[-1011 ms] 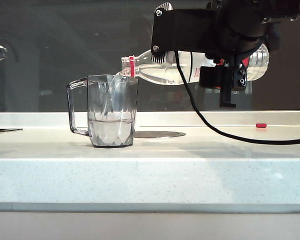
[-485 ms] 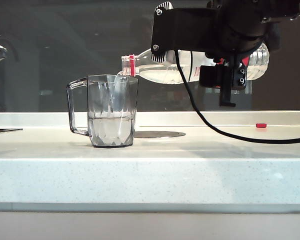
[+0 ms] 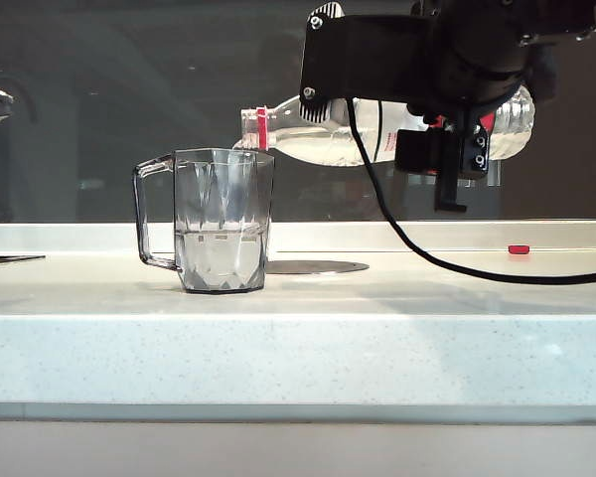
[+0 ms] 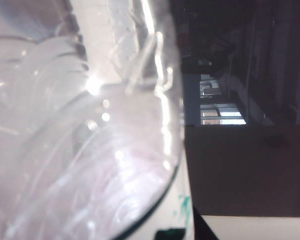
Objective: Pick up the mineral water bottle on the table and pour water into the mug until it's half full.
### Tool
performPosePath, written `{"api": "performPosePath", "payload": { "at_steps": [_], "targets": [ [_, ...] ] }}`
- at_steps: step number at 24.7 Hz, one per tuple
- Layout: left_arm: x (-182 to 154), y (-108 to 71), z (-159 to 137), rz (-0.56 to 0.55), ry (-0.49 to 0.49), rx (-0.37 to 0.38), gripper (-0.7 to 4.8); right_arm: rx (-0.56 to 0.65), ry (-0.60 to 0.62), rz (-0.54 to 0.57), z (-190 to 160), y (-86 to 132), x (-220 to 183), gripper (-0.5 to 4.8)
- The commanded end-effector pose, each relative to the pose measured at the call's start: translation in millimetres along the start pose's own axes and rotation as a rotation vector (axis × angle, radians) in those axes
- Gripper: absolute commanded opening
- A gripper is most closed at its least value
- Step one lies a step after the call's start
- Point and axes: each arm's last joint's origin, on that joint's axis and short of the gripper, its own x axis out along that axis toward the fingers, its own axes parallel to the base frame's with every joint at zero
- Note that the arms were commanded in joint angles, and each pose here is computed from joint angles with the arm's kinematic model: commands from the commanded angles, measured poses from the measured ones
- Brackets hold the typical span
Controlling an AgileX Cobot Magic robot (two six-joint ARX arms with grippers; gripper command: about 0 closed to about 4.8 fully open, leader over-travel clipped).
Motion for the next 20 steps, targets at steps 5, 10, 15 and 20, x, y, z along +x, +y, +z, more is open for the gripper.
{"api": "performPosePath", "payload": {
  "at_steps": [5, 10, 15, 20],
  "targets": [
    [-0.1, 0.1, 2.0, -0.002, -0.014, -0.004, -0.04, 0.156, -0.015, -0.073, 3.3, -13.7, -2.1, 2.69],
    [-0.1, 0.1, 2.0, -0.002, -0.014, -0.004, -0.04, 0.307, -0.008, -0.081, 4.1, -14.5, -3.8, 2.69],
    [-0.1, 0.1, 2.0, -0.002, -0.014, -0.004, -0.04, 0.496, -0.017, -0.086, 8.5, -14.6, -9.9, 2.69],
    [-0.1, 0.1, 2.0, -0.002, -0.014, -0.004, -0.04, 0.917, -0.064, -0.157, 9.8, -26.1, -13.6, 2.69]
  ]
}}
